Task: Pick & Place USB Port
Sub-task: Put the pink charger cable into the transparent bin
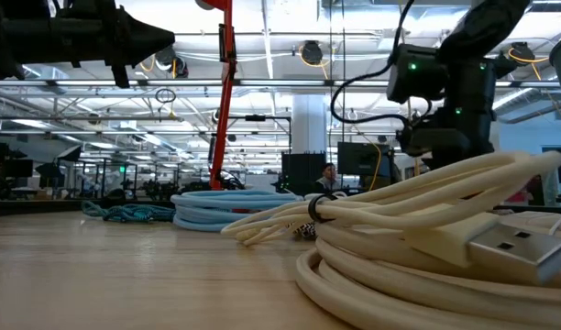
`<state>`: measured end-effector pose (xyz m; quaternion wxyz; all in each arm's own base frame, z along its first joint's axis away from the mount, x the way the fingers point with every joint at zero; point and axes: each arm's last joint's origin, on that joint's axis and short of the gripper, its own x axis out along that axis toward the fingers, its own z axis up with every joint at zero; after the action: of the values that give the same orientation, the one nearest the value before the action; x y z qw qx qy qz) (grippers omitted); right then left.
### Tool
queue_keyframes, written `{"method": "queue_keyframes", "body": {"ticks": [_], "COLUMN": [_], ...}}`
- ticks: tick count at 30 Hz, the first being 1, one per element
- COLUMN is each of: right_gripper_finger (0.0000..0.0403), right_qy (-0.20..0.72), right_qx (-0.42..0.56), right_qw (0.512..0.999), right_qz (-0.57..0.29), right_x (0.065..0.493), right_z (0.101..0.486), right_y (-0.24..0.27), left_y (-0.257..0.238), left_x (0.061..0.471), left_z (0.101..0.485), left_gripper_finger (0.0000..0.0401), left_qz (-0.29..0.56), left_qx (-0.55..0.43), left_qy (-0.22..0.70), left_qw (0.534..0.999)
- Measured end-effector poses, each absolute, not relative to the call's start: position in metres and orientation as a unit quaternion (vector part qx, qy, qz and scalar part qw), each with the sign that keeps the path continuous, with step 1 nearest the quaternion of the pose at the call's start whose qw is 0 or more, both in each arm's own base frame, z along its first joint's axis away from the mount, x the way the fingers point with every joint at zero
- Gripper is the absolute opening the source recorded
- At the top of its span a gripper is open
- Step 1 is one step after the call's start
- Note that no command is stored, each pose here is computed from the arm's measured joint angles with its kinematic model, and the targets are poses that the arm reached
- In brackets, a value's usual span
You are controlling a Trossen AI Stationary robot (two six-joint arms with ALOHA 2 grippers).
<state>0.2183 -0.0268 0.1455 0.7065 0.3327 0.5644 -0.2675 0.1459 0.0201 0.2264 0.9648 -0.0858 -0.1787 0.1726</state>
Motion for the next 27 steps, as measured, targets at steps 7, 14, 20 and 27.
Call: {"method": "queue_keyframes", "body": {"ticks": [7, 14, 20, 27], "right_gripper_finger": [0.0139, 0.0053, 0.0020, 0.0038], "right_qy": [0.525, 0.512, 0.509, 0.490], "right_qx": [0.304, 0.291, 0.282, 0.250], "right_qw": [0.759, 0.777, 0.784, 0.804], "right_qz": [-0.237, -0.220, -0.215, -0.225], "right_x": [0.230, 0.234, 0.235, 0.243], "right_z": [0.148, 0.150, 0.151, 0.169], "right_y": [-0.025, -0.024, -0.025, -0.020], "left_y": [0.020, 0.020, 0.020, 0.020], "left_x": [0.146, 0.146, 0.146, 0.146], "left_z": [0.226, 0.226, 0.226, 0.226], "left_gripper_finger": [0.0026, 0.0026, 0.0026, 0.0026], "left_qz": [0.173, 0.174, 0.174, 0.174], "left_qx": [-0.083, -0.083, -0.083, -0.082], "left_qy": [-0.178, -0.177, -0.176, -0.176], "left_qw": [0.965, 0.965, 0.965, 0.965]}}
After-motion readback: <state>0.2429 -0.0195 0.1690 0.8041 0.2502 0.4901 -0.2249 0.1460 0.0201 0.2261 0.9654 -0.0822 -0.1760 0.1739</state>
